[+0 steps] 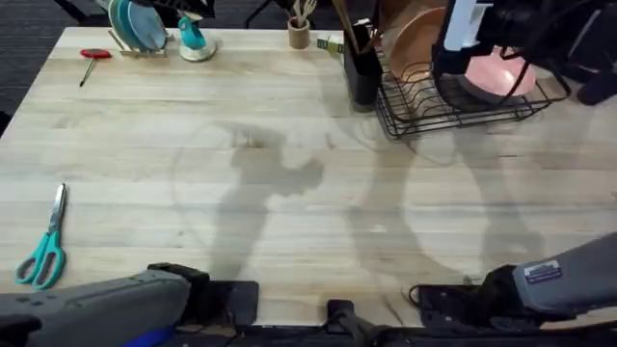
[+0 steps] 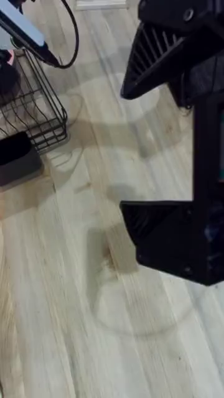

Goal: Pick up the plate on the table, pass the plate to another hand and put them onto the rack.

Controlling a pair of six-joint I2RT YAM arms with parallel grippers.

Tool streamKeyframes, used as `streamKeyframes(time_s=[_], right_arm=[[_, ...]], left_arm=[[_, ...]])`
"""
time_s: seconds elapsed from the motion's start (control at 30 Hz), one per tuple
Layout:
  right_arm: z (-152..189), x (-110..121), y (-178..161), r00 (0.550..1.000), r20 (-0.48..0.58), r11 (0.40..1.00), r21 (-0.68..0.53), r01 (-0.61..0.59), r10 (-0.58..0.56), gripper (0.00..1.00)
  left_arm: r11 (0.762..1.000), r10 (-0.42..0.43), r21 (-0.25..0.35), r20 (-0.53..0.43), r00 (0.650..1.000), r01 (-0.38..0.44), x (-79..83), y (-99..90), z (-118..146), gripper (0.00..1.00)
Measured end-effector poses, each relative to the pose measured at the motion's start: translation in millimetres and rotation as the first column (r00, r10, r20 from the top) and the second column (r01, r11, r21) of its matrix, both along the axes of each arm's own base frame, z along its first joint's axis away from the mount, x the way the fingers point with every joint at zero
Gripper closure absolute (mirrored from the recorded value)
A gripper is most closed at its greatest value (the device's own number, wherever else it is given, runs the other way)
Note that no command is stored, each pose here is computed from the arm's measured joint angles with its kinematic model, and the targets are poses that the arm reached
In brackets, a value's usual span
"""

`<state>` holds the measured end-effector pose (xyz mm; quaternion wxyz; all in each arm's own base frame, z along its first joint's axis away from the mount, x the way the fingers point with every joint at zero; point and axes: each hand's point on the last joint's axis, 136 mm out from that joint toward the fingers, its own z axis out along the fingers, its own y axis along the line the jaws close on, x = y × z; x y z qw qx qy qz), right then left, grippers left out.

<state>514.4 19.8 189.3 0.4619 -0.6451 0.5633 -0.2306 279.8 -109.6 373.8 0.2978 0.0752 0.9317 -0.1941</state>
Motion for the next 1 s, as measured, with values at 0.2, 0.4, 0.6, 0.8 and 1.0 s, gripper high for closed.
streamKeyframes(time_s=[0.2,0.4,0.6,0.8,1.0], right_arm=[[14,-4,0,0.998,-0.031,0.992,0.112,0.066,-0.063,0.009],[60,-32,3,0.990,-0.060,0.961,0.241,0.139,-0.128,0.009],[99,-71,7,0.968,-0.153,0.882,0.402,0.245,-0.199,0.009],[116,-121,12,0.900,-0.354,0.721,0.551,0.420,-0.254,0.009],[120,-170,17,0.802,-0.535,0.551,0.599,0.581,-0.263,0.009]], left_arm=[[1.000,0.000,0.000,0.000,1.000,0.000,0.0,0.0,0,0.007],[1.000,0.000,0.000,0.000,1.000,0.000,0.0,0.0,0,0.007],[0.999,0.024,0.029,0.006,1.000,-0.024,2.4,5.9,-1,0.007],[0.991,0.081,0.100,0.027,0.996,-0.084,7.9,21.0,-4,0.006],[0.971,0.148,0.181,0.057,0.987,-0.156,13.7,39.4,-5,0.006]])
